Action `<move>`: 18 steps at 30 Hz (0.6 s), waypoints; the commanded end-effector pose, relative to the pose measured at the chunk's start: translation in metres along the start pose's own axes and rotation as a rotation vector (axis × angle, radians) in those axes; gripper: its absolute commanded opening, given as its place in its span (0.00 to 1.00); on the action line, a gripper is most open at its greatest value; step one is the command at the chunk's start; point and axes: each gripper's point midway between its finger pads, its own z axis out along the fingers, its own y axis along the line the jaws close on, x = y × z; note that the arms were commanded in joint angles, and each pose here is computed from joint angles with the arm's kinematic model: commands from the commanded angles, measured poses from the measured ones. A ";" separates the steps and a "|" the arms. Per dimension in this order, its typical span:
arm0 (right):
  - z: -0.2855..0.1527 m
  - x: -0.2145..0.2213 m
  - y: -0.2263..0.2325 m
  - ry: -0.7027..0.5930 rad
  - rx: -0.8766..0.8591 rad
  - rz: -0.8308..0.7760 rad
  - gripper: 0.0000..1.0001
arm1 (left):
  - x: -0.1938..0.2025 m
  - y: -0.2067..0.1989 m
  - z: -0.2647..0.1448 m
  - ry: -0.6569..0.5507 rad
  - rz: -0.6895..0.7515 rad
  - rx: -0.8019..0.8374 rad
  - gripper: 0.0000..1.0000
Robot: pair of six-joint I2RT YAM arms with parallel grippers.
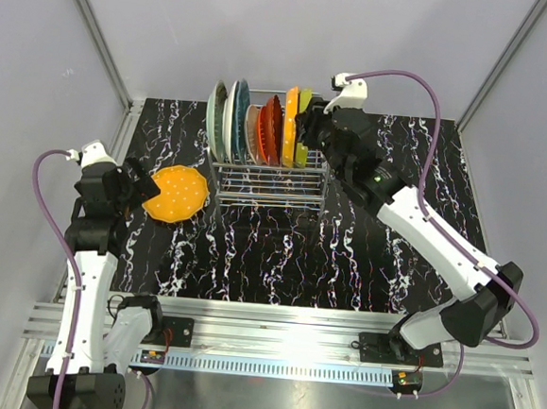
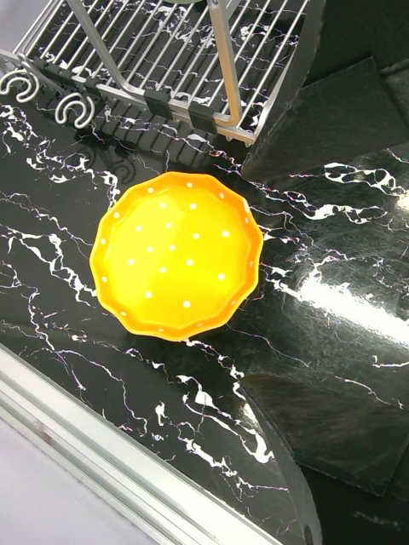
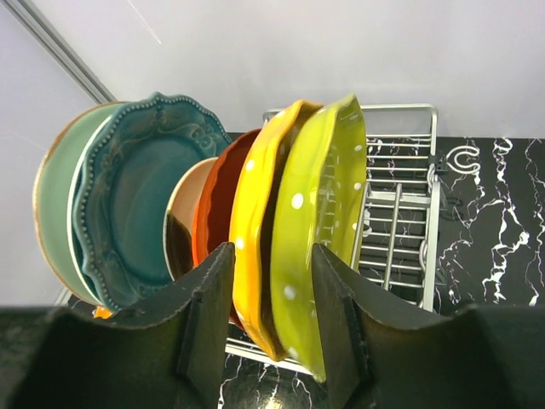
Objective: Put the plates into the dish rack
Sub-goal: Insert the plate into the dish rack
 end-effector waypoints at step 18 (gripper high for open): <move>-0.078 -0.070 0.004 -0.154 -0.125 0.036 0.57 | -0.005 -0.003 0.006 -0.001 0.019 0.004 0.99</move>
